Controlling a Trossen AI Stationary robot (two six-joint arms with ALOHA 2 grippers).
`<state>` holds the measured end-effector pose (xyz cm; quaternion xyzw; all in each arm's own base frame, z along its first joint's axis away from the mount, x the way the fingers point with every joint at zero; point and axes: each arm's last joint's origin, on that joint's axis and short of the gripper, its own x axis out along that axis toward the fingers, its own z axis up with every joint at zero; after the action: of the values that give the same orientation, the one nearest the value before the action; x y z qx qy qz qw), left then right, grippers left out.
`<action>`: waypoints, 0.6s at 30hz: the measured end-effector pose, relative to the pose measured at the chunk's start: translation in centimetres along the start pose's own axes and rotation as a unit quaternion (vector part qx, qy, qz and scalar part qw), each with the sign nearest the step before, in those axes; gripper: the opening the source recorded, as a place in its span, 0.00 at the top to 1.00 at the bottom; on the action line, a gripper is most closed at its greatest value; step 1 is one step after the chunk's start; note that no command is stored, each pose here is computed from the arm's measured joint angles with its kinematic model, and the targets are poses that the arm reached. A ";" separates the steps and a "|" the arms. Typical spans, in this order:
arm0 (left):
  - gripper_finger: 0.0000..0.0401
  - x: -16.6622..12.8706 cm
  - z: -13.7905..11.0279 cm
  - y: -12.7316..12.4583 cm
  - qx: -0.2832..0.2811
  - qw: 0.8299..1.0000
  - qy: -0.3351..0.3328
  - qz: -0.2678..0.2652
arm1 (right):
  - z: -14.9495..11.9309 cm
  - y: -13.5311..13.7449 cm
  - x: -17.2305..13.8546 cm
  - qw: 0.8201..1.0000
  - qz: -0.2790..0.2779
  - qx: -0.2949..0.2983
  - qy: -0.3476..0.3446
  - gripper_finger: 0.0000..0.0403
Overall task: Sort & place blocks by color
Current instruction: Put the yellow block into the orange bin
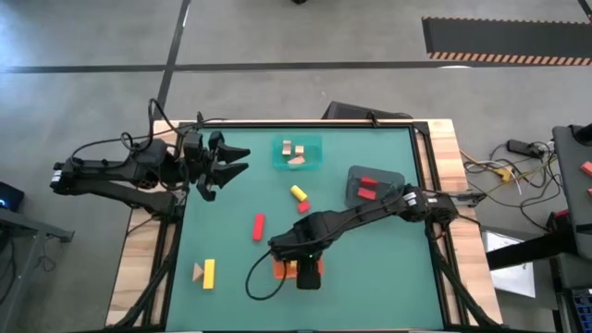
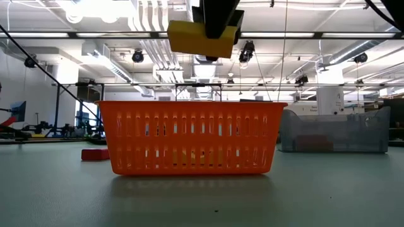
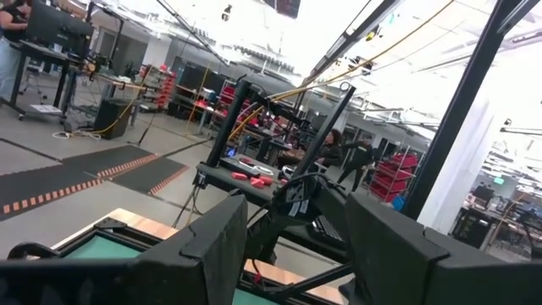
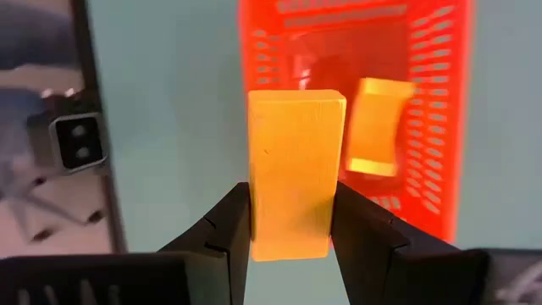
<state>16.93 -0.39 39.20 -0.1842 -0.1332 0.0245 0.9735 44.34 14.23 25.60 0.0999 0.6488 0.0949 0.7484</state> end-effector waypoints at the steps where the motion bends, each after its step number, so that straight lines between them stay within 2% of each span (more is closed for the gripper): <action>1: 0.53 0.0 0.0 0.0 0.000 1.000 0.000 0.000 | 0.1 -0.1 0.1 1.000 0.009 -0.003 0.004 0.71; 7: 0.53 0.1 -0.1 0.0 -0.001 1.000 0.001 0.000 | 0.5 -0.6 0.9 0.999 0.024 -0.031 0.008 0.71; 18: 0.53 0.0 0.0 0.0 -0.005 1.000 0.000 0.000 | 0.8 -1.0 1.7 0.999 0.030 -0.031 0.014 0.65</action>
<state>16.90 -0.39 39.21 -0.1889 -0.1336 0.0238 0.9726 45.34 13.74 23.86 0.0947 0.6529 0.1386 0.7386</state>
